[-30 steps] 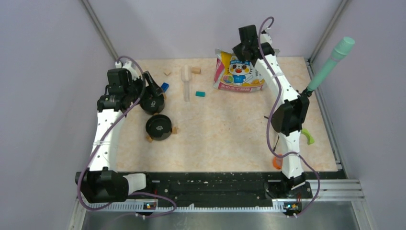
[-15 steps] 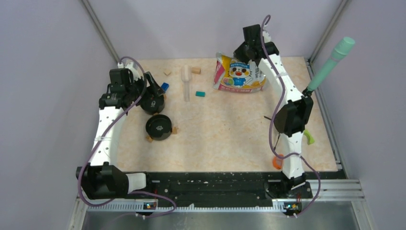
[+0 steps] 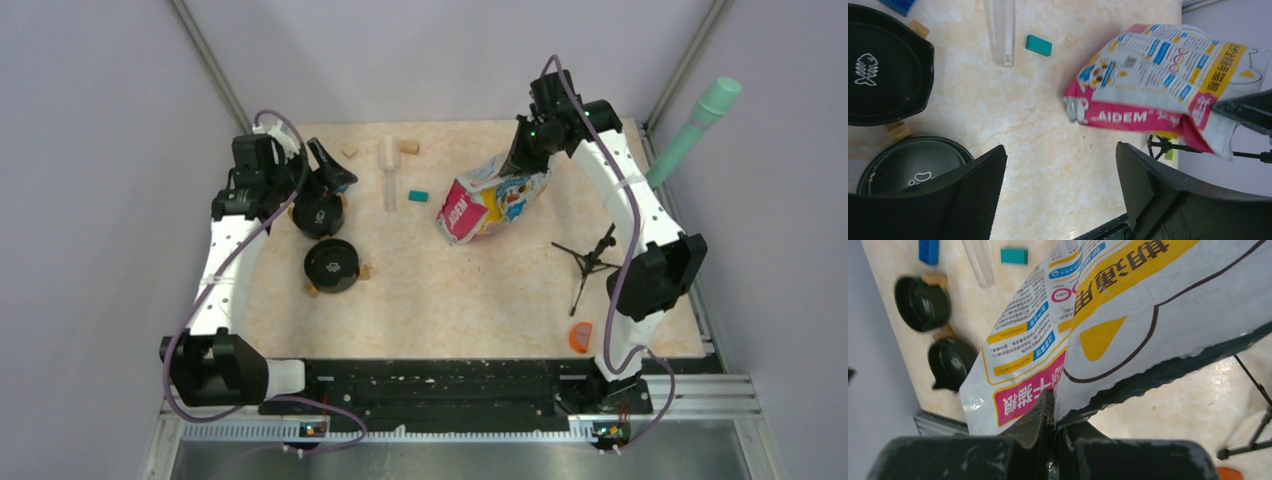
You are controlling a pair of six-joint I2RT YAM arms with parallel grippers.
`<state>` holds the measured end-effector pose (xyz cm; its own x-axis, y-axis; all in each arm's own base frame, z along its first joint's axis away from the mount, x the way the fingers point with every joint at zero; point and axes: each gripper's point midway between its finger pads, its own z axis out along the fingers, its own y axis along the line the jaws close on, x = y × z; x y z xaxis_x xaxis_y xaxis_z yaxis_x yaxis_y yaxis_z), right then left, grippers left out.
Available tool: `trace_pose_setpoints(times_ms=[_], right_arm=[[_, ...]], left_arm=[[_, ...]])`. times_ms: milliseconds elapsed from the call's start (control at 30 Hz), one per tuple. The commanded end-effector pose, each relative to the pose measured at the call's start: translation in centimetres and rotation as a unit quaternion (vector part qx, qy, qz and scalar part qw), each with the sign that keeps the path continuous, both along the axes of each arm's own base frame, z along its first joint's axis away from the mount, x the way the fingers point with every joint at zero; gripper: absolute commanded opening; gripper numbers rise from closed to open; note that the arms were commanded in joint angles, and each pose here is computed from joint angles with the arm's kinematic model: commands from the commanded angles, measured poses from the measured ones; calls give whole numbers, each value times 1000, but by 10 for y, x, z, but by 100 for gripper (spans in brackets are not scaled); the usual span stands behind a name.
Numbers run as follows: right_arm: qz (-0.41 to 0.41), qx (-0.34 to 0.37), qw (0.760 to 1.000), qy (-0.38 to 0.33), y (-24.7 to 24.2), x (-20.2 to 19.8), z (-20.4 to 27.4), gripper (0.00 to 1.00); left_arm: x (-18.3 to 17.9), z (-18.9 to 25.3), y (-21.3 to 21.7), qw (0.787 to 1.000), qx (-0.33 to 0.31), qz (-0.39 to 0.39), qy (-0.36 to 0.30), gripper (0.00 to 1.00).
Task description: Serve the pet food
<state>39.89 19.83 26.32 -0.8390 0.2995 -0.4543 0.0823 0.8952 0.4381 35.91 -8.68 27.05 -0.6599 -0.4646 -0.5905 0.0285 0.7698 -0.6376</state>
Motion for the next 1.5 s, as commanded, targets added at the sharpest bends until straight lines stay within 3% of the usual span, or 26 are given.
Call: trace_pose_setpoints(times_ms=[0, 200, 433, 467, 533, 600, 633, 1000, 1167, 1233, 1467], right_arm=[[158, 13, 984, -83, 7, -79, 75, 0], [230, -14, 971, -64, 14, -134, 67, 0], [236, -60, 968, -56, 2, -137, 47, 0], [229, -64, 970, -60, 0, -134, 48, 4], [227, -56, 970, -67, 4, -132, 51, 56], [219, -44, 971, -83, 7, -128, 58, 89], [213, -39, 972, -92, 8, -127, 62, 97], [64, -76, 975, -198, -40, -114, 108, 98], [24, -62, 978, -196, -51, -125, 98, 76], [25, -61, 982, -178, -50, -128, 86, 73], [35, -38, 986, -160, -38, -128, 70, 80]], left_arm=[[17, 38, -22, 998, -26, -23, -53, 83], [24, 47, -80, 996, -15, -81, -42, 81], [25, 46, -127, 991, -31, -127, -27, 80], [24, 47, -131, 991, -31, -129, -27, 80], [21, 48, -139, 990, -33, -135, -27, 80], [17, 50, -147, 989, -38, -143, -25, 80], [14, 51, -152, 988, -39, -147, -24, 80], [-31, 78, -212, 979, -41, -192, -51, 76], [-52, 86, -238, 975, -41, -212, -59, 75], [-58, 90, -249, 972, -39, -221, -64, 75], [-65, 96, -285, 966, -11, -246, -77, 78]])
